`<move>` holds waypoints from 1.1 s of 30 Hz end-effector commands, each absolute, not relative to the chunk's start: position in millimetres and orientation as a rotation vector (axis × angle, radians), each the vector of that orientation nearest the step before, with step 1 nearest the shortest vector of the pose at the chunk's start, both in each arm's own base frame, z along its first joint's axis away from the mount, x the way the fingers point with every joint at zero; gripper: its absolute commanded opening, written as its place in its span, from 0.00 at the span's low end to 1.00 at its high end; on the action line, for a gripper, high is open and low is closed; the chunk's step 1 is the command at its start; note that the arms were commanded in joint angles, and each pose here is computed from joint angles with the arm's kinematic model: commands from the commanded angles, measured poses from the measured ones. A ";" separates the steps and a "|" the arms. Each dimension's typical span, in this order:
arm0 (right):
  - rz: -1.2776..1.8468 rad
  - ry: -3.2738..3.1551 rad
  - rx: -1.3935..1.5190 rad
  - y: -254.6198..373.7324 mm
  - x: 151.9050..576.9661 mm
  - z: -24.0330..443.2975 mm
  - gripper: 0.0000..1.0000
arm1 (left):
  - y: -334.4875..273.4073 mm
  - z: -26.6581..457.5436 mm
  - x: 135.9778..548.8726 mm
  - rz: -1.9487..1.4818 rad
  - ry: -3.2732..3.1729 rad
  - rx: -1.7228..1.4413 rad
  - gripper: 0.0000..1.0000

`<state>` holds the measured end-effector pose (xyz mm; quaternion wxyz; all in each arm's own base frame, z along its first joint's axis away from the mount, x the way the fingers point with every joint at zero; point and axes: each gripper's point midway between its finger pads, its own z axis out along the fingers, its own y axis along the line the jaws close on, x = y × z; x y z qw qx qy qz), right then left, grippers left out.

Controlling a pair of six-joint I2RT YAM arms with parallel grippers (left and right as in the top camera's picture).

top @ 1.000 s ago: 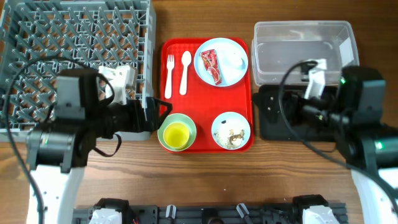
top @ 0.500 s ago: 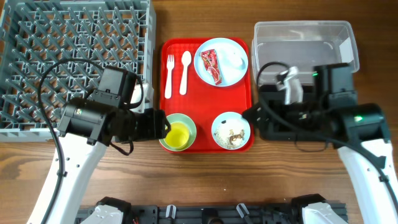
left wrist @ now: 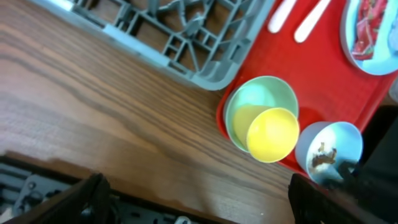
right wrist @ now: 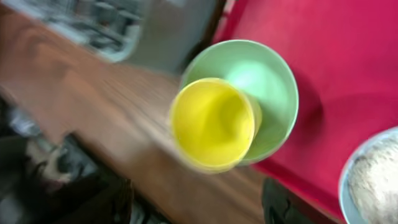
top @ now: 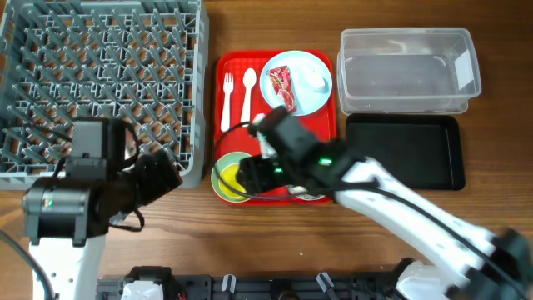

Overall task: Sort waste into correct bins and load items into the dishwasher rack
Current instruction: 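Grasp the yellow cup from the green bowl with the right gripper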

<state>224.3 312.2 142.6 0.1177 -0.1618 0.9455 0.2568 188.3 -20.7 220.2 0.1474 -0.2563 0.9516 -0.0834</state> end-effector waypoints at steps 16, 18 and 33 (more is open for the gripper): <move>0.548 2.830 -0.262 315.9 257.5 83.3 0.04 | -15.1 217.7 178.4 -0.205 2.753 -0.780 1.00; 0.572 2.799 -0.239 308.0 259.7 103.9 0.04 | -15.5 219.1 182.5 -0.211 2.740 -0.758 1.00; 1.294 2.304 -0.388 238.0 267.9 290.1 0.04 | -152.5 327.4 221.3 -1.351 2.282 0.170 0.93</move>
